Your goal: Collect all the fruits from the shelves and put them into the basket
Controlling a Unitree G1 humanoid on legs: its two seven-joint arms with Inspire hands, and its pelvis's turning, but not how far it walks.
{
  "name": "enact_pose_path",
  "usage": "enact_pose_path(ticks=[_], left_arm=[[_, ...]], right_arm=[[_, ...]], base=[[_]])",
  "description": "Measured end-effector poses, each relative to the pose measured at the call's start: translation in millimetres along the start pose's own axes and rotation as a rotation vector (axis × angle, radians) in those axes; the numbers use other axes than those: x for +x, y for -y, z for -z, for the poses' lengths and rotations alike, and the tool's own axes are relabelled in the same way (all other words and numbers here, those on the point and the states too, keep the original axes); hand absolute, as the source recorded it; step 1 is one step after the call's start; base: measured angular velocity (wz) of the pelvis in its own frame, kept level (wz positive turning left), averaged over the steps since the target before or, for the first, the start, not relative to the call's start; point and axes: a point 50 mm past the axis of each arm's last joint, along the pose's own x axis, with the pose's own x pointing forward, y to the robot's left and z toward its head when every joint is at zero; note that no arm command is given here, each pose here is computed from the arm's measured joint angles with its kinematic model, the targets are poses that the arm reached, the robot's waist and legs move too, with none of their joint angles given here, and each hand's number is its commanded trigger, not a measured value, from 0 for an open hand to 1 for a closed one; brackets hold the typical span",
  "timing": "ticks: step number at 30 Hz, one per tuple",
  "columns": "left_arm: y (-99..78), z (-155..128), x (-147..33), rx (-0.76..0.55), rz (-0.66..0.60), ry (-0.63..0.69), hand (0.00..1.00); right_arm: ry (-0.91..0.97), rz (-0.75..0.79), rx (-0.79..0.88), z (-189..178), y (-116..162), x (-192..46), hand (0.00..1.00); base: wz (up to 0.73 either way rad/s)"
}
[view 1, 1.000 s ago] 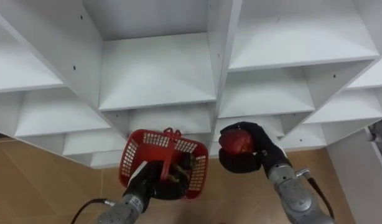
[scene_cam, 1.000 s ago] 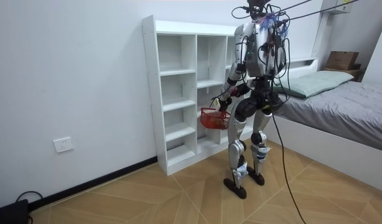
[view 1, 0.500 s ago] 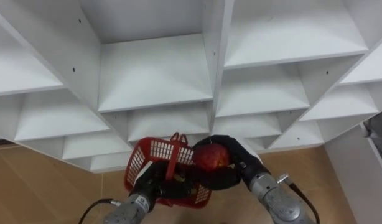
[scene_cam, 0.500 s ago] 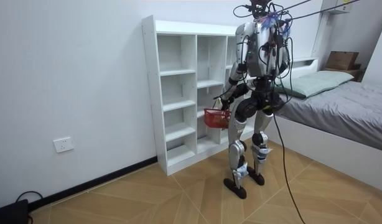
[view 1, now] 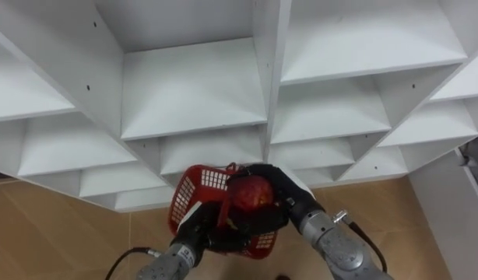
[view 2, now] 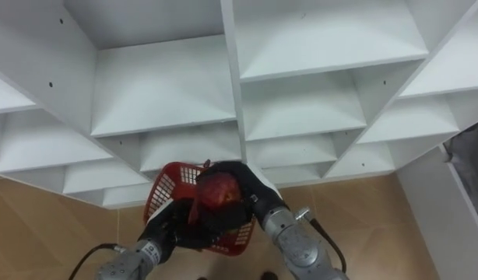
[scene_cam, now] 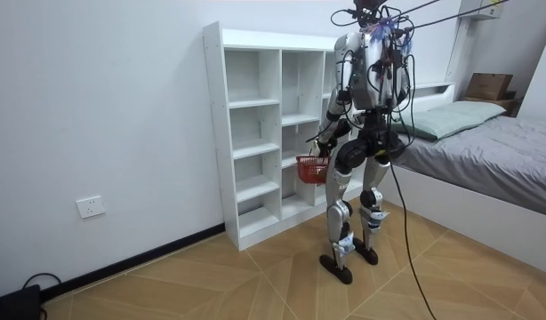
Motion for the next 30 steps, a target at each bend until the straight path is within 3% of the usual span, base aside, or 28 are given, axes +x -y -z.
enact_pose_path(ticks=[30], left_arm=[[4.0,4,-1.6,0.047,0.037,-0.021,1.0]], right_arm=[[-0.067,0.044,-0.033,15,3,-5,1.0]], base=[[0.02]])
